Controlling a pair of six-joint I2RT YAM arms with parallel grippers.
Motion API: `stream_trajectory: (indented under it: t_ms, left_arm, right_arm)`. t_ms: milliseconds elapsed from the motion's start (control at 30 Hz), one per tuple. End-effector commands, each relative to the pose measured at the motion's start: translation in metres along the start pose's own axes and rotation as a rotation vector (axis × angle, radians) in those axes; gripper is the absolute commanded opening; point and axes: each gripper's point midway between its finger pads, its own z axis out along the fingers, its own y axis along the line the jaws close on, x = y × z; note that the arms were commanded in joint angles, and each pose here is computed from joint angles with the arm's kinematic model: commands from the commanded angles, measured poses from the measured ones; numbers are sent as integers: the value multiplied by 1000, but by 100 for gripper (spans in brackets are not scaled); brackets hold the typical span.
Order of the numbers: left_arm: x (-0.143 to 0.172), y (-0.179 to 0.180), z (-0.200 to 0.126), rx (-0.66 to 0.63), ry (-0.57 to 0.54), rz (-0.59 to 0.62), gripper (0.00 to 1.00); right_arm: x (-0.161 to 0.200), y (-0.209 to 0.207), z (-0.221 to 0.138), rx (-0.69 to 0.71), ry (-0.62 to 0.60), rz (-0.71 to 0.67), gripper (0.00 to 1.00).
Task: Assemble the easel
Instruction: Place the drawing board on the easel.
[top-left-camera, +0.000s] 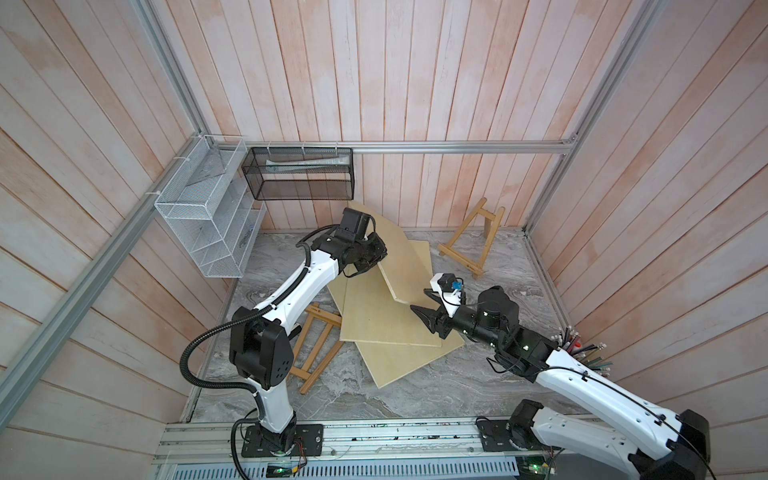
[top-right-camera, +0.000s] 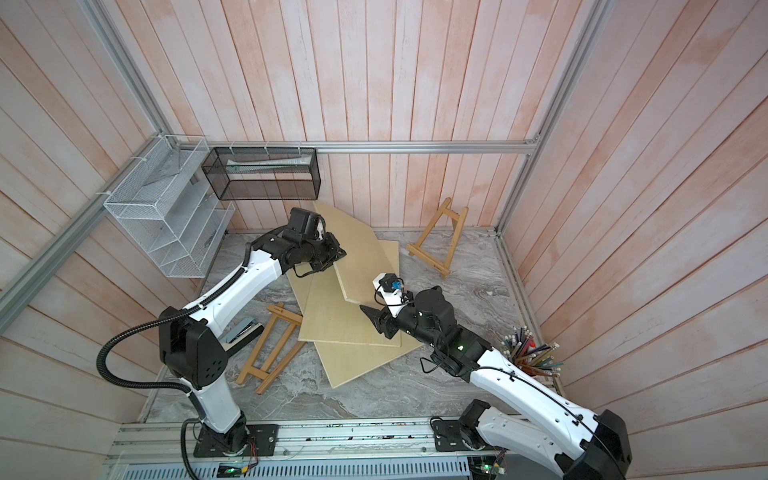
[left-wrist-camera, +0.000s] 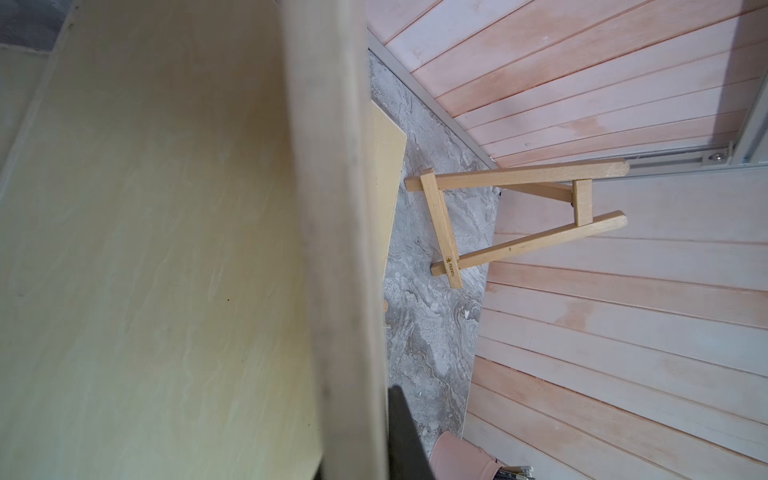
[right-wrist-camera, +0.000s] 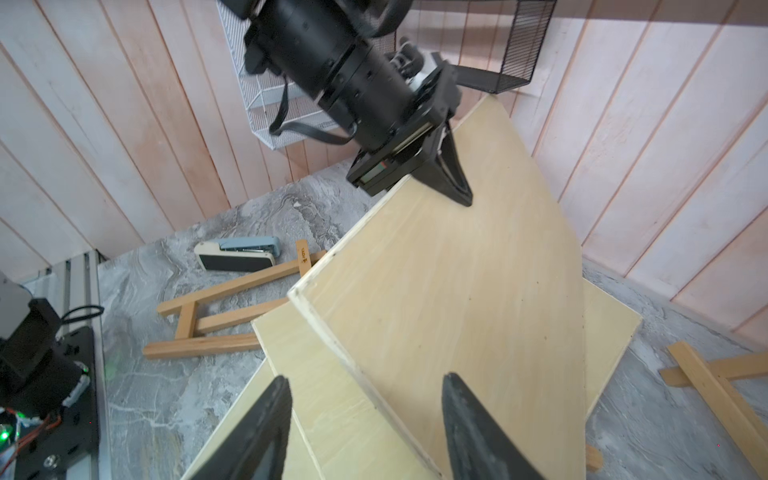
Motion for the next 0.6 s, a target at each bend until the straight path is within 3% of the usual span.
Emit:
stream_trajectory:
  t_ms: [0, 233, 400, 467, 567]
  left_arm:
    - [-33, -82, -42, 226, -172, 247, 0]
    - [-33, -95, -47, 254, -149, 229, 0]
    - [-34, -102, -47, 268, -128, 219, 0]
    - [-34, -103, -46, 270, -119, 218, 0]
    - [-31, -107, -45, 288, -93, 212, 0]
  right_arm:
    - [5, -6, 10, 40, 0, -107, 59]
    - [22, -35, 33, 191, 89, -203, 55]
    - [35, -63, 38, 378, 159, -244, 42]
    - [33, -68, 36, 427, 150, -261, 36]
    - [29, -69, 39, 439, 125, -268, 33]
